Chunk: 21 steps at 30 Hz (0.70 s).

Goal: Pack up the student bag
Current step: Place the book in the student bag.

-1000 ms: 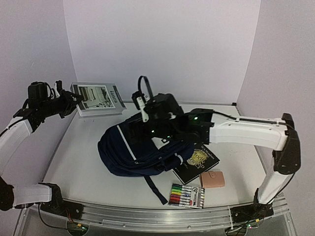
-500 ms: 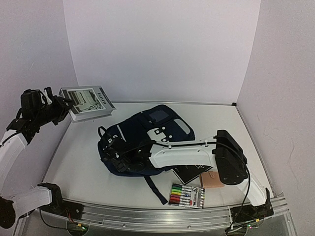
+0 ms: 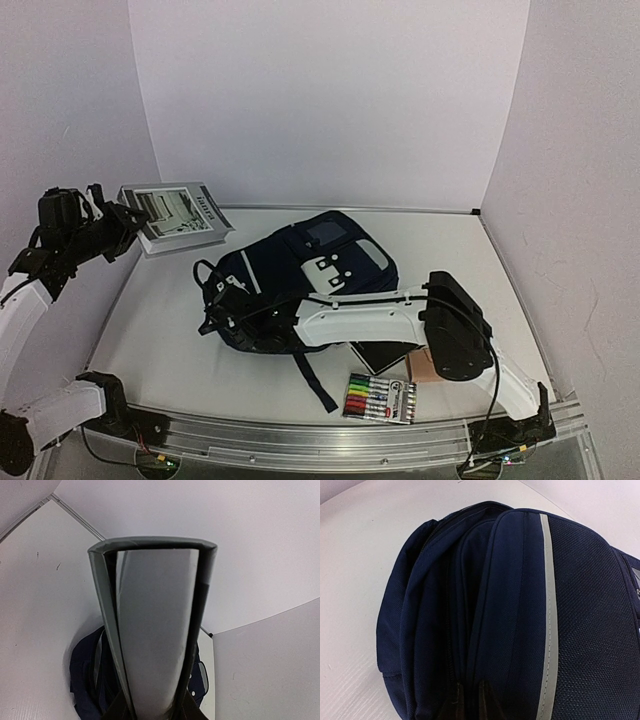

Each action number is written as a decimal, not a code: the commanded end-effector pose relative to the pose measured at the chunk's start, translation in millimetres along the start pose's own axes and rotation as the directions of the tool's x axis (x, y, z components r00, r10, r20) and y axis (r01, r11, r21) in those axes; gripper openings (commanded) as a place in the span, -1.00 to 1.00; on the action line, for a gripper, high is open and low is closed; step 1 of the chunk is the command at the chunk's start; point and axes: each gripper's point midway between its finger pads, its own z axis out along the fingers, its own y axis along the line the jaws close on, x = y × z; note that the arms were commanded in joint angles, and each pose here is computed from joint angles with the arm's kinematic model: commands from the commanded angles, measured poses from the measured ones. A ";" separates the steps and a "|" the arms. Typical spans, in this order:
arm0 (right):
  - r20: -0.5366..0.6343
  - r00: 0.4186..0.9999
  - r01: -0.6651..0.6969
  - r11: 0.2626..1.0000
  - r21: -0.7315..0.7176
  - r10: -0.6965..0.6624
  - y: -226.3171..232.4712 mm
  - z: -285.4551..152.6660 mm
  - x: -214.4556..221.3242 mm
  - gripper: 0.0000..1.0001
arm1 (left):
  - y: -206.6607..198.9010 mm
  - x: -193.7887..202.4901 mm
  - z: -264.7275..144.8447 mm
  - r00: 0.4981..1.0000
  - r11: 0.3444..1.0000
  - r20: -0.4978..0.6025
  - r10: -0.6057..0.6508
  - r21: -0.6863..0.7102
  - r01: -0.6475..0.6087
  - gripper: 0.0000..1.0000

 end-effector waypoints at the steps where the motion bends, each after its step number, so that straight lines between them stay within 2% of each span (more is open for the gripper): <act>1: 0.030 0.995 -0.092 0.995 0.043 0.091 -40.0 -7.6 -32.2 -1.00 | -11.4 -6.5 -16.8 0.999 0.999 0.053 0.005 0.036 -0.007 -0.56; 9: 0.146 0.958 -0.242 0.969 -0.039 0.245 -77.5 -59.8 -98.8 -1.00 | -23.1 -13.6 -25.9 0.997 0.999 0.073 0.000 0.053 -0.004 -0.56; 14: 0.192 0.931 -0.312 0.950 -0.022 0.310 -114.2 -79.0 -116.3 -1.00 | -26.6 -21.5 -37.5 0.994 0.999 0.111 0.023 0.025 -0.026 -0.56; 19: 0.199 0.900 -0.398 0.917 0.014 0.387 -157.3 -78.5 -115.3 -1.00 | -31.5 -32.1 -64.0 0.978 1.000 0.205 0.025 0.013 -0.028 -0.58; 21: 0.204 0.887 -0.425 0.905 0.006 0.415 -168.2 -79.8 -116.2 -1.00 | -30.9 -31.4 -70.1 0.977 1.000 0.210 0.019 0.004 -0.021 -0.58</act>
